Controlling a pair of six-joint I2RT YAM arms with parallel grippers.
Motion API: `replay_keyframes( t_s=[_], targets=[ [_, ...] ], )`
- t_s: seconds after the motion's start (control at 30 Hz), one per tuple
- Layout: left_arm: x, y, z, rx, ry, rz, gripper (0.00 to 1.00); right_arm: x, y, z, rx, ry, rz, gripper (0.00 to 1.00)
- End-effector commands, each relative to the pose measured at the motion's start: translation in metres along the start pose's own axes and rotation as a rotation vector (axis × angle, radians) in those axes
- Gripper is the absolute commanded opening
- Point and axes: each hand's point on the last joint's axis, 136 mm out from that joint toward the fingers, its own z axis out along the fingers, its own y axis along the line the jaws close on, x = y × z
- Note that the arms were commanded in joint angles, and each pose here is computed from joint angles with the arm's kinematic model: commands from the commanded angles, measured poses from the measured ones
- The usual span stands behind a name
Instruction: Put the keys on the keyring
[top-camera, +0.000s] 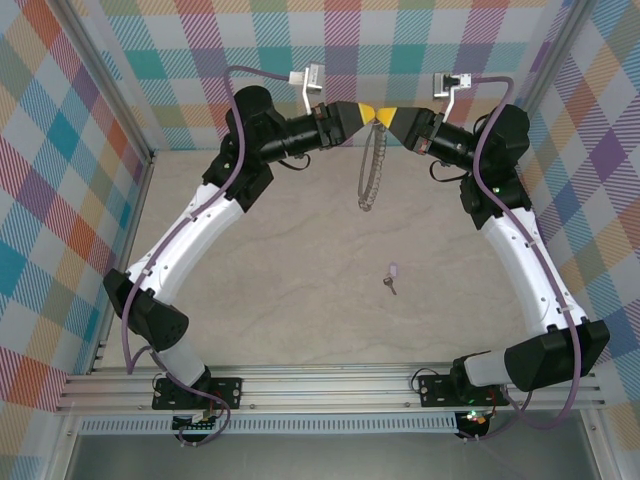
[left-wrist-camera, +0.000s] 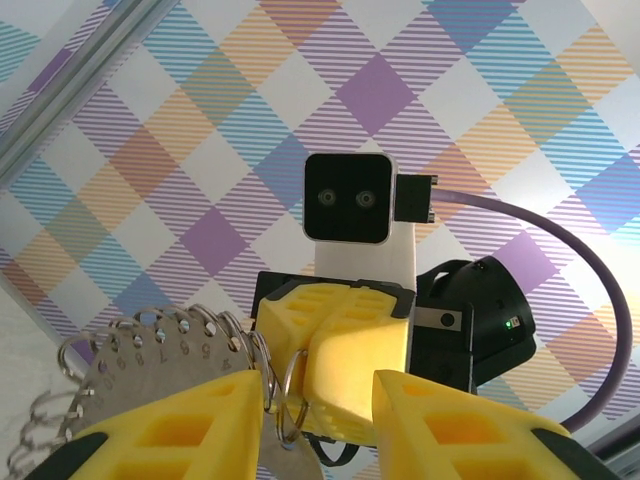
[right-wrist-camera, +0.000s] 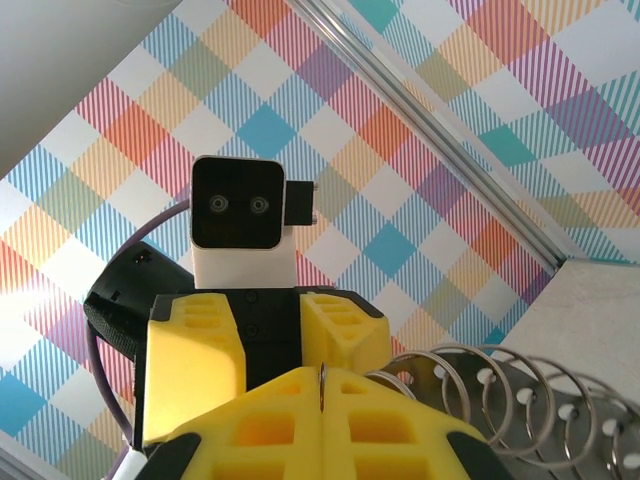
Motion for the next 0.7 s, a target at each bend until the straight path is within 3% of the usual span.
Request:
replay_keyframes(
  t_s=[0.0, 0.5, 0.6, 0.67],
  targets=[
    [-0.002, -0.019, 0.004, 0.054, 0.002, 0.026, 0.34, -0.008, 0.023, 0.0, -0.058, -0.02, -0.065, 0.0],
    [0.008, -0.027, 0.007, 0.083, 0.034, 0.039, 0.16, -0.004, 0.019, -0.001, -0.052, -0.014, -0.049, 0.0],
    [0.011, -0.028, 0.008, 0.083, 0.046, 0.052, 0.02, -0.003, 0.02, -0.002, -0.052, -0.009, -0.047, 0.0],
    [0.013, -0.027, 0.009, 0.071, 0.053, 0.074, 0.0, -0.001, 0.019, -0.002, -0.044, -0.003, -0.04, 0.02]
  ],
)
